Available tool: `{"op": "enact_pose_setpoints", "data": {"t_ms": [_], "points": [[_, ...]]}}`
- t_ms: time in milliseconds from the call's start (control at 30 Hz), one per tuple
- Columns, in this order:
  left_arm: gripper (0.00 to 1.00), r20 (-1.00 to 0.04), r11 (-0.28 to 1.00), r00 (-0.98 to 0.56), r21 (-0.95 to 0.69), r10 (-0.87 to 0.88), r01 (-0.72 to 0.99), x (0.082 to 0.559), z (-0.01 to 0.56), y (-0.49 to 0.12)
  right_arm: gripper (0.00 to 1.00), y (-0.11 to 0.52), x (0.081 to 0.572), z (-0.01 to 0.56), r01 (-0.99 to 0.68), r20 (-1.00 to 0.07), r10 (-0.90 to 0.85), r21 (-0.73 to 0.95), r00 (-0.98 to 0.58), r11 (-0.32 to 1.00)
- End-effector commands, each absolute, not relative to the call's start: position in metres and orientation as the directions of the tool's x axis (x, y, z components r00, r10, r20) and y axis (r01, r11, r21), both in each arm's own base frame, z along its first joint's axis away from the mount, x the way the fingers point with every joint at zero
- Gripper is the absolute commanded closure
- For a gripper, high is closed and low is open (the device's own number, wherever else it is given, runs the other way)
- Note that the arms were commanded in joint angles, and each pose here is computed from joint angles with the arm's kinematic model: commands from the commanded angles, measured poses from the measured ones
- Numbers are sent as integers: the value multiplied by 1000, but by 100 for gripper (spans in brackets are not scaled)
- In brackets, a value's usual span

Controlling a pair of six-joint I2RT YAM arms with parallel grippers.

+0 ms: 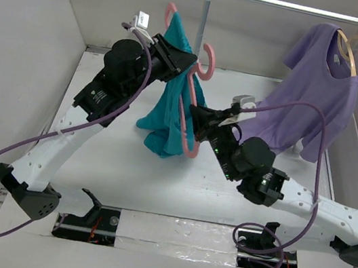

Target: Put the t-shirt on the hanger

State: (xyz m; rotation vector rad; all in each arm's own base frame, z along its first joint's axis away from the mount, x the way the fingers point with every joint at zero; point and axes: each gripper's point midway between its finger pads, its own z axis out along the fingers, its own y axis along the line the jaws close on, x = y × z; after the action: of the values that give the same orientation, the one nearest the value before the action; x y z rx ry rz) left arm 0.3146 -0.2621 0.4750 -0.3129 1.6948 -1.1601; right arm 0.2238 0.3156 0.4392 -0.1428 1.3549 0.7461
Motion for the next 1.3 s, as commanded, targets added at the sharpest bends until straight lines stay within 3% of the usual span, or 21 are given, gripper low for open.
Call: {"op": "enact_pose_setpoints", "data": {"t_ms": [0,33,133,167,200,267,300,400,467,500,600,667,700,767,800,900,1067,1267], "points": [[94,-609,469,-453,-792,-651,390,294,487,-264,100,321,217,475,-607,-858,513,395,25,689],[98,-608,469,-445,-792,-657,391,290,489,-259,100,323,216,472,-606,-852,524,413,7,679],[100,-607,483,-415,-793,-678,370,285,485,-246,100,332,214,460,-615,-846,529,454,-69,645],[100,-607,487,-412,-794,-680,365,284,483,-243,95,336,212,455,-638,-858,505,441,-93,631],[100,-607,491,-418,-794,-676,360,282,479,-242,78,337,209,456,-649,-859,499,443,-111,618],[100,-604,488,-406,-796,-686,358,279,481,-230,58,340,200,447,-669,-872,461,443,-166,597],[100,-604,493,-403,-796,-687,351,279,478,-226,40,332,194,451,-676,-865,469,454,-179,581],[100,-601,495,-383,-798,-702,344,275,481,-213,22,320,182,441,-710,-872,433,453,-227,540],[100,-600,480,-406,-798,-689,365,267,484,-215,21,303,182,425,-707,-879,405,452,-251,543],[100,-597,473,-407,-799,-691,371,265,487,-215,36,302,179,418,-721,-886,384,444,-262,533],[100,-588,452,-423,-805,-689,384,260,490,-217,100,293,190,376,-705,-904,307,426,-298,567],[100,-578,433,-436,-812,-690,391,257,493,-219,100,291,209,348,-677,-911,259,412,-321,610],[100,-575,427,-439,-814,-690,393,257,495,-220,92,295,209,340,-698,-914,225,404,-338,592],[100,-573,419,-444,-815,-689,400,256,498,-221,69,301,217,327,-729,-926,153,367,-344,577],[100,-572,417,-446,-815,-688,401,254,498,-221,44,302,220,324,-752,-930,125,355,-346,556],[100,-566,408,-450,-819,-691,403,252,500,-221,22,305,233,316,-773,-941,57,308,-334,555],[100,-555,400,-450,-826,-700,397,248,498,-217,22,312,249,302,-798,-941,8,292,-339,528],[100,-555,407,-422,-825,-717,393,247,500,-210,32,331,229,279,-829,-918,-59,324,-391,456]]}}
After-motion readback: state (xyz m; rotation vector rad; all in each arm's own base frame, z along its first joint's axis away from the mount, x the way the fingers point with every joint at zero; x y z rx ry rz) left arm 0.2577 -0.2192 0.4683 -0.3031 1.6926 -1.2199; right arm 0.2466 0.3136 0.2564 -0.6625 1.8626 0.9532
